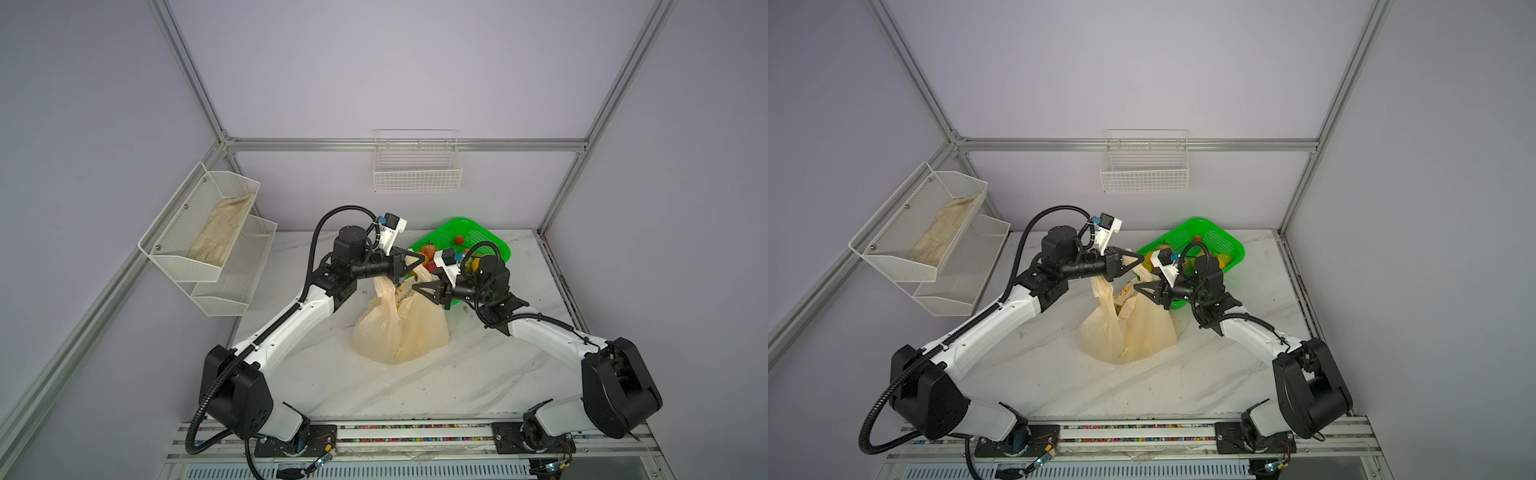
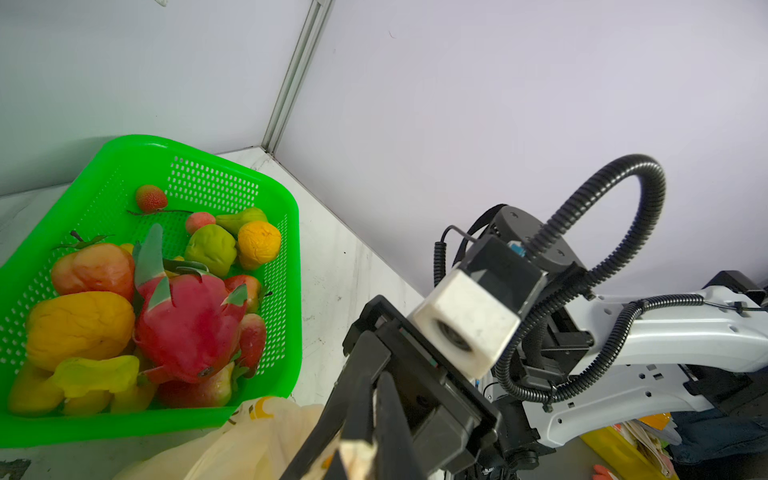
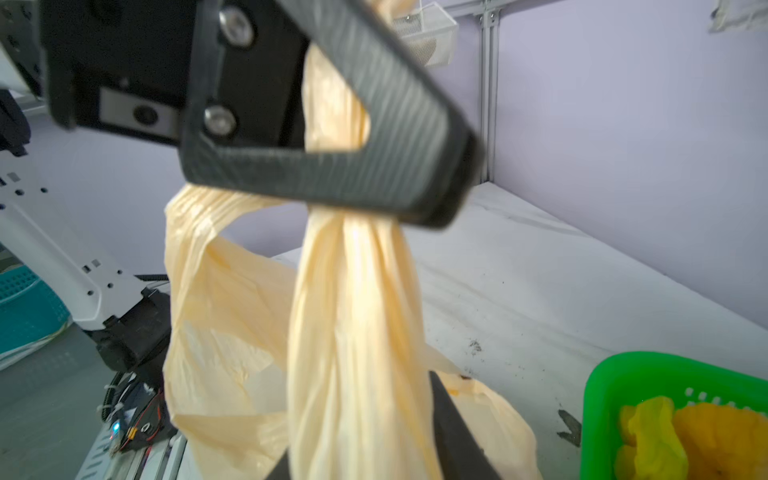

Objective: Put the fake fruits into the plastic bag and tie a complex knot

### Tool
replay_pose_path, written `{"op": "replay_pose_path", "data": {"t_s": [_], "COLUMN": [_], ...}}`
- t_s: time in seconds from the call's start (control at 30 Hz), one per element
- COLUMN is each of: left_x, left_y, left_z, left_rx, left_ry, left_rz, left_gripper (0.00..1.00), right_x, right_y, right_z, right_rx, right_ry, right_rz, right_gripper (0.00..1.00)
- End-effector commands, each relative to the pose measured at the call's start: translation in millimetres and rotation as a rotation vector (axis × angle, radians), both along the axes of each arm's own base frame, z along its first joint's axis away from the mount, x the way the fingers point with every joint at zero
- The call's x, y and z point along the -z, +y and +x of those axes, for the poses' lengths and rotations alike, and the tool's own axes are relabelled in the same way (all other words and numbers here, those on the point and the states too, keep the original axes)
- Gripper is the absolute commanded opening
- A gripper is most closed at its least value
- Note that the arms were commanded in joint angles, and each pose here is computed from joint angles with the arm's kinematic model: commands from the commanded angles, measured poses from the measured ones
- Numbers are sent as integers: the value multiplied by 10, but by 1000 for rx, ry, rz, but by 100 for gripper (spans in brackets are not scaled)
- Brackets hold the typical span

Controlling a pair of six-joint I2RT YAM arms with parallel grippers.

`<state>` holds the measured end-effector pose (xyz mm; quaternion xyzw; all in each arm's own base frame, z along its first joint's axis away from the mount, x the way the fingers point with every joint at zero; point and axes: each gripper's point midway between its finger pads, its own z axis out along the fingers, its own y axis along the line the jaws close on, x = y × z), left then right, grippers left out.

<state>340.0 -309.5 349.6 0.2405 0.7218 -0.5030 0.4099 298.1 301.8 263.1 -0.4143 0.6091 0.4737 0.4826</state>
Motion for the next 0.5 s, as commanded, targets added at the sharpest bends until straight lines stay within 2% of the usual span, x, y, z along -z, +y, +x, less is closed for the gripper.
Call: {"op": "replay_pose_path", "data": {"t_s": [0.0, 0.27, 0.43, 0.47], "left_x": [-310, -340, -373, -384], "left_y": [78, 71, 49, 50], "left_z": [-60, -64, -84, -82], "left_rx": [5, 19, 40, 41], "left_ry": [-80, -93, -93, -96], "left_rz": [-56, -63, -70, -71], "left_gripper": [0, 0, 0, 6], "right_x": [16, 48, 26, 22], "right_y": [-3, -38, -54, -65], "right_z": [-193, -137, -3, 41], "right_rx": [-100, -41, 33, 61], "right_ry": [6, 22, 41, 46], "right_rz": [30, 39, 43, 45], "right_gripper": [20, 0, 0, 0]}}
